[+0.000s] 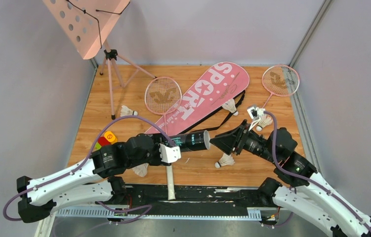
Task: Pack up the badminton gear
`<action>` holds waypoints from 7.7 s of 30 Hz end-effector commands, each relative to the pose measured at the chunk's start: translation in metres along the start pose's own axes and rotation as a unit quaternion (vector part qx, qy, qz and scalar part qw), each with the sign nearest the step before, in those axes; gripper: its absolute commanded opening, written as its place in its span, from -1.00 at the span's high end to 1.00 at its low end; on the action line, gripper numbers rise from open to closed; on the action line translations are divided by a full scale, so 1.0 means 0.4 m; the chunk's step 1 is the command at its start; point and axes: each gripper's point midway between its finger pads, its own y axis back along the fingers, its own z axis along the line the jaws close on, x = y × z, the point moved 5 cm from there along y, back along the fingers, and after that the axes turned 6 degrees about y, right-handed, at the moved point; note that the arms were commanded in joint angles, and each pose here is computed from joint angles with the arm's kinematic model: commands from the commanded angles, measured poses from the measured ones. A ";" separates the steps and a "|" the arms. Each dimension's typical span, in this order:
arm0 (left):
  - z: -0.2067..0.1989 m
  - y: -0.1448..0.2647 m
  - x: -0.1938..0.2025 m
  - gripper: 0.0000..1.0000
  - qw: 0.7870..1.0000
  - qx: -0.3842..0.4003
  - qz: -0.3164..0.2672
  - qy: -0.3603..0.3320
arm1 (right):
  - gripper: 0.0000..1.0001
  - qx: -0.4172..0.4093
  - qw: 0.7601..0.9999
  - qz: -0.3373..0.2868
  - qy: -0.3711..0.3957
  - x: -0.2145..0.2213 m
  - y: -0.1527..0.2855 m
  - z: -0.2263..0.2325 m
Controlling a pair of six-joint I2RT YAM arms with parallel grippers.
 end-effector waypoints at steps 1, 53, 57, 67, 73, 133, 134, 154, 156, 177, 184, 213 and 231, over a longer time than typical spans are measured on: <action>0.015 0.015 0.013 0.16 0.997 -0.050 -0.008 0.049 | 0.10 -0.036 0.999 0.006 0.009 0.005 -0.018 0.016; 0.017 0.021 0.043 0.23 0.997 -0.069 0.004 0.043 | 1.00 -0.066 0.992 -0.048 0.092 -0.042 -0.007 0.037; 0.017 0.022 0.043 0.23 0.997 -0.069 0.004 0.043 | 1.00 -0.066 0.992 -0.051 0.098 -0.050 0.004 0.043; 0.013 0.018 0.046 0.23 0.997 -0.064 0.007 0.038 | 1.00 -0.065 0.989 -0.047 0.121 -0.054 0.020 0.047; 0.014 0.018 0.053 0.23 0.997 -0.068 0.012 0.034 | 1.00 -0.044 0.987 -0.053 0.144 -0.082 0.041 0.051; 0.125 0.132 0.079 0.18 0.964 -0.257 0.006 0.069 | 0.04 0.391 0.900 0.131 -0.144 0.219 0.034 -0.393; 0.124 0.130 0.078 0.18 0.965 -0.255 0.007 0.068 | 0.01 0.385 0.900 0.138 -0.150 0.225 0.035 -0.395; 0.116 0.117 0.078 0.18 0.968 -0.242 0.012 0.063 | -0.34 0.358 0.890 0.208 -0.193 0.327 0.014 -0.438; 0.115 0.116 0.078 0.18 0.969 -0.241 0.013 0.062 | -0.22 0.341 0.895 0.213 -0.194 0.327 0.006 -0.430; 0.106 0.105 0.076 0.18 0.973 -0.224 0.012 0.057 | 1.00 0.237 0.946 0.140 -0.169 0.225 0.007 -0.320; 0.078 0.076 0.062 0.16 0.984 -0.172 -0.001 0.046 | 1.00 0.195 0.974 0.045 -0.103 0.094 0.005 -0.256; 0.029 0.015 0.061 0.12 0.995 -0.096 0.023 0.028 | 1.00 -0.028 0.997 -0.075 -0.020 -0.058 -0.025 -0.076; 0.026 0.023 0.051 0.13 0.996 -0.088 0.002 0.027 | 1.00 -0.065 0.997 -0.015 -0.040 0.019 -0.114 -0.062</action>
